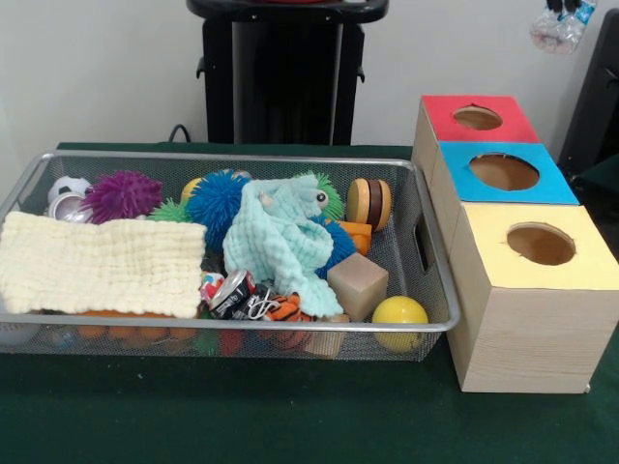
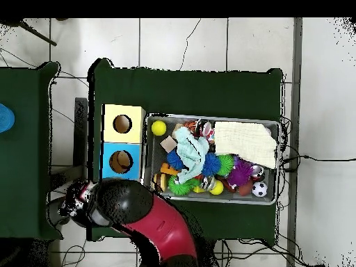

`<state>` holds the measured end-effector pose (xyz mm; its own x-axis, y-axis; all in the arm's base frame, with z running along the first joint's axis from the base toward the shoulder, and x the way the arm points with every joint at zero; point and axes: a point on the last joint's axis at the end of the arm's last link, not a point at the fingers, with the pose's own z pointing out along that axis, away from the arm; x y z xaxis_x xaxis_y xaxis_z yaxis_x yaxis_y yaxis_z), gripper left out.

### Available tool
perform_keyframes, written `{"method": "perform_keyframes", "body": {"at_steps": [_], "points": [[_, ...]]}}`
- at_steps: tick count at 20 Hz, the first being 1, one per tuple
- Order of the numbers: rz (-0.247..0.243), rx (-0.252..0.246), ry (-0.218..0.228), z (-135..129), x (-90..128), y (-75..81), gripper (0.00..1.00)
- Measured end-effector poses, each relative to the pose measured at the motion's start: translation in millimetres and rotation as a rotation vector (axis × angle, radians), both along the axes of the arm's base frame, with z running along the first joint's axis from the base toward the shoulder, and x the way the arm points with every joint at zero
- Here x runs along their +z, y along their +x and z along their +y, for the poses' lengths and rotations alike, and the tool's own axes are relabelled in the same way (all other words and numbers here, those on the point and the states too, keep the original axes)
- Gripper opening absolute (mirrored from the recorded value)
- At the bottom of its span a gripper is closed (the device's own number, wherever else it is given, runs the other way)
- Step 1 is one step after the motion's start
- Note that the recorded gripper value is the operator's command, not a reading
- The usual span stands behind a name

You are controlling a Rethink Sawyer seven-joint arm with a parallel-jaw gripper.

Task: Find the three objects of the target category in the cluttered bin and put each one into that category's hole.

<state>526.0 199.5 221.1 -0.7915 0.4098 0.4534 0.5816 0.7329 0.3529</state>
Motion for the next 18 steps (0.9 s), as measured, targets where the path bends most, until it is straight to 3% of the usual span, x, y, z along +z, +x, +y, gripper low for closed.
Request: {"method": "perform_keyframes", "body": {"at_steps": [11,18], "points": [[0.016,-0.083,0.013,-30.4,-6.2,15.1,0.00],[0.040,-0.174,0.028,-41.1,-24.5,27.6,0.00]]}}
